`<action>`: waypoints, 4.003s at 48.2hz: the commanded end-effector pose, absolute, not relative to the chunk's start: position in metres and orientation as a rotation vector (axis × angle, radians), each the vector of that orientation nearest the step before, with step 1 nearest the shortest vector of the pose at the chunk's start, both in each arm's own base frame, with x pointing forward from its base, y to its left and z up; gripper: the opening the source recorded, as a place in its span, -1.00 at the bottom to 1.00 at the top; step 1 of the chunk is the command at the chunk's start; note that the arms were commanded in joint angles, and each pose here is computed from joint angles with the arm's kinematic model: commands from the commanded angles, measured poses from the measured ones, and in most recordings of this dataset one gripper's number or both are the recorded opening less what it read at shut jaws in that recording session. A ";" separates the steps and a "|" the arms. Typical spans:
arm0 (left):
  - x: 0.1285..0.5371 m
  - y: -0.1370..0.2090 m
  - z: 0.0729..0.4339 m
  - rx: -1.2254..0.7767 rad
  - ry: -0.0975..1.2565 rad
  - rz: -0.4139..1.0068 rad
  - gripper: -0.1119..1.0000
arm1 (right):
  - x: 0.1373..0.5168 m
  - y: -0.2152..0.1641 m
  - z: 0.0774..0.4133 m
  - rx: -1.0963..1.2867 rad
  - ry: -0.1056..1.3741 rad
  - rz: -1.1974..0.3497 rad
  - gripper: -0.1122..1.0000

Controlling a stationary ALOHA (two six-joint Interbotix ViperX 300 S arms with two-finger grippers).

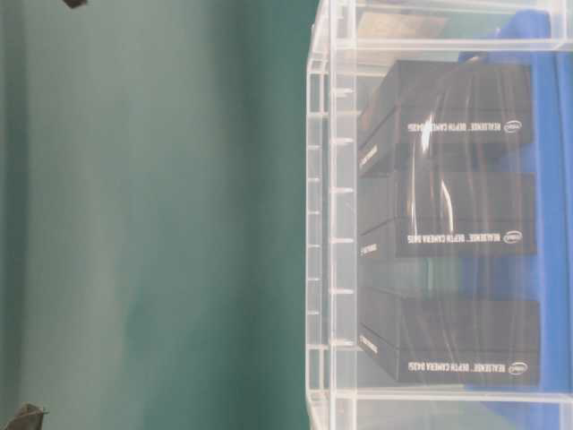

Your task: Clamp the lid of the box with both arms, then lift and open it.

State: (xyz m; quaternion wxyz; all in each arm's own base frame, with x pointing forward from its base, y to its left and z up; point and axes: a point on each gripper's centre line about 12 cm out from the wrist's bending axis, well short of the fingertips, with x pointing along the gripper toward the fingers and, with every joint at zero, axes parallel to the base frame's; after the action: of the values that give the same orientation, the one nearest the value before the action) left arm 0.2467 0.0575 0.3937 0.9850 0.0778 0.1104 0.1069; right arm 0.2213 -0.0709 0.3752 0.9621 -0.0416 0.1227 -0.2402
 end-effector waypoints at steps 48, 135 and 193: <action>0.238 0.068 0.387 0.155 0.146 0.268 -0.78 | 0.221 -0.088 0.362 -0.080 0.170 -0.468 -0.80; 0.239 0.060 0.386 0.149 0.148 0.235 -0.78 | 0.222 -0.085 0.363 -0.078 0.157 -0.447 -0.80; 0.242 0.049 0.386 0.144 0.147 0.192 -0.78 | 0.228 -0.069 0.362 -0.071 0.156 -0.375 -0.80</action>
State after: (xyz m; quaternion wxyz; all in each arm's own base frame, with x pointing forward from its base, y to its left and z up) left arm 0.2421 0.0502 0.3797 0.9893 0.0722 0.0827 0.0963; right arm 0.2277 -0.0699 0.3571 0.9777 -0.0356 0.0845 -0.1891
